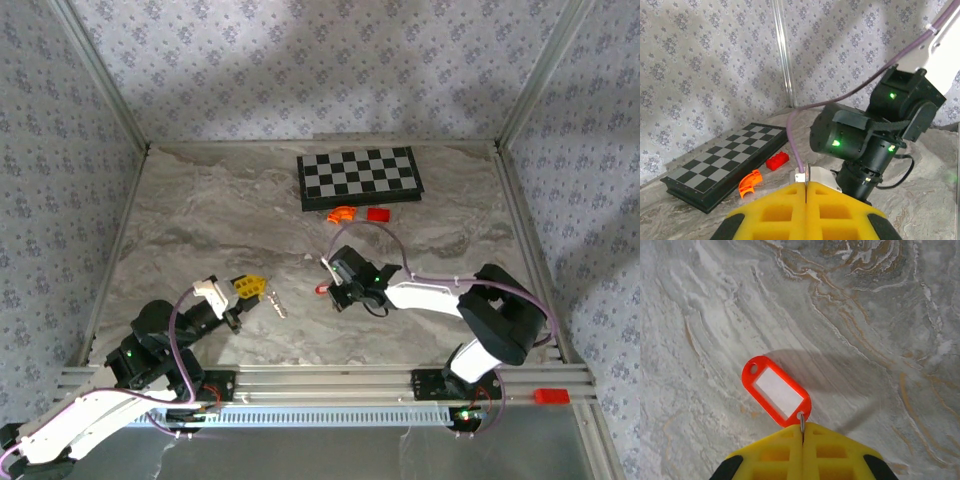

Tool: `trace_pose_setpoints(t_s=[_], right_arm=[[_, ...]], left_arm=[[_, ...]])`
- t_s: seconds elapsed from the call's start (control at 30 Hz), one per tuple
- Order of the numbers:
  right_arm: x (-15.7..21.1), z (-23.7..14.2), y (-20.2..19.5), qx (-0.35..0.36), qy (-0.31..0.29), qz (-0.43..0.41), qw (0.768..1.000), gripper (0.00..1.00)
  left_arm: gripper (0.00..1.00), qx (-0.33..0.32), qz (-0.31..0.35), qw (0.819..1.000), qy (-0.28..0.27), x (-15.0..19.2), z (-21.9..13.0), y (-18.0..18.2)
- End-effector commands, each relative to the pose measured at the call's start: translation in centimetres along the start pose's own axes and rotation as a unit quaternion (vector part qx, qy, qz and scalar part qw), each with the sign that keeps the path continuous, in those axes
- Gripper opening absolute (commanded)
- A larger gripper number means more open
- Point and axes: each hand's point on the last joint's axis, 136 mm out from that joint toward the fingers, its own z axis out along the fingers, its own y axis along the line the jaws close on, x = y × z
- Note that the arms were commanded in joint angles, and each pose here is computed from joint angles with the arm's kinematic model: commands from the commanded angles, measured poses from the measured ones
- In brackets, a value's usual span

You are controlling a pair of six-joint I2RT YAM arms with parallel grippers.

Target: Put the keys on the keyring

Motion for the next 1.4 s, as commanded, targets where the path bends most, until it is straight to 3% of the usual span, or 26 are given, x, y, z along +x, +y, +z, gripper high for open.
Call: trace_pose_setpoints(t_s=[0.0,0.17,0.33,0.43,0.53,0.7,0.9,1.37], right_arm=[[-2.4,-0.2,0.2,-0.020,-0.086,0.060,0.994,0.00],[-1.1,0.0,0.1,-0.024,-0.068,0.063,0.995,0.05],[-1.3,-2.2,-0.6,-0.006,-0.063,0.050,0.997,0.25],[-0.6,-3.6,-1.3,0.013,-0.022,0.048,0.999,0.39],[-1.1,-5.1,-2.1,0.014,0.006,0.052,0.999,0.42],[-2.1,-6.0,-2.7,0.014,0.081,0.015,0.997,0.42],[-1.4,-5.3,-2.9,0.075,0.175,-0.052,0.980,0.38],[-1.3,-1.3,0.1,0.071,0.224,-0.084,0.968,0.35]], left_arm=[[0.00,-0.007,0.006,0.999,-0.034,-2.2,-0.5,0.3],[0.00,-0.008,0.007,0.999,-0.035,-2.3,-0.6,0.3],[0.00,-0.009,0.010,0.999,-0.037,-2.5,-0.6,0.3],[0.00,-0.004,0.010,0.999,-0.038,-2.5,-0.5,0.2],[0.00,0.001,0.008,0.999,-0.038,-2.5,-0.5,0.0],[0.00,0.002,0.008,0.999,-0.040,-2.5,-0.5,0.0],[0.00,0.001,0.006,0.999,-0.040,-2.3,-0.7,0.0],[0.00,0.001,0.006,0.999,-0.047,-2.0,-1.1,-0.1]])
